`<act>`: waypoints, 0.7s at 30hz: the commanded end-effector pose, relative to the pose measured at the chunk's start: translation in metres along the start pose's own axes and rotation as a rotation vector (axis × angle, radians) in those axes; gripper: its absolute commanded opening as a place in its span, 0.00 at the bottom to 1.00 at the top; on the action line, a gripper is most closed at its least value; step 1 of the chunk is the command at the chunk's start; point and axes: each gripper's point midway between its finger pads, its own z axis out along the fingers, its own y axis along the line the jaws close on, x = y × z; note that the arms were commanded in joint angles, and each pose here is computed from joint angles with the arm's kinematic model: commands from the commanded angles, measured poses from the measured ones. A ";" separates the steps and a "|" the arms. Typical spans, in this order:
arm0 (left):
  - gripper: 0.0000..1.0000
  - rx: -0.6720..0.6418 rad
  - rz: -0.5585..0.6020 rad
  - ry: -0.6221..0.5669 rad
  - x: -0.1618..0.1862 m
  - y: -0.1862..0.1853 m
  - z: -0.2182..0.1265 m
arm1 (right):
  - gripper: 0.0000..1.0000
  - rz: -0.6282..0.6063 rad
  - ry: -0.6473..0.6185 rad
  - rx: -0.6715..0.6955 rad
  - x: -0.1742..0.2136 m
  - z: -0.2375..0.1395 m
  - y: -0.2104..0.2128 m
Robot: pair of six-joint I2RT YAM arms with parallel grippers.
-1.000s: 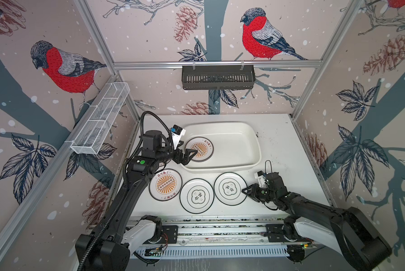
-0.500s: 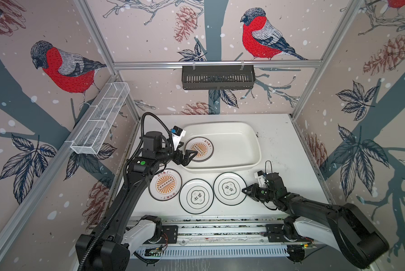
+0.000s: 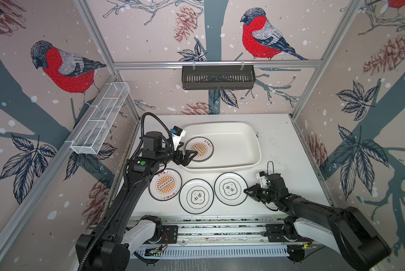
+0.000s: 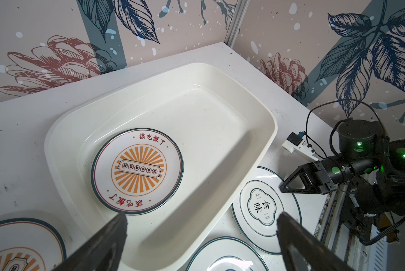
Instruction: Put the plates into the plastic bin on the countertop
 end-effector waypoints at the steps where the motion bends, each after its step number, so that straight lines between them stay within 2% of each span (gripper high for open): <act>1: 0.98 0.014 0.023 -0.033 -0.010 -0.003 -0.001 | 0.07 0.023 0.005 0.066 0.005 -0.002 -0.016; 21: 0.98 0.015 0.018 -0.035 -0.011 -0.002 -0.001 | 0.03 -0.021 -0.043 -0.008 -0.006 -0.020 0.004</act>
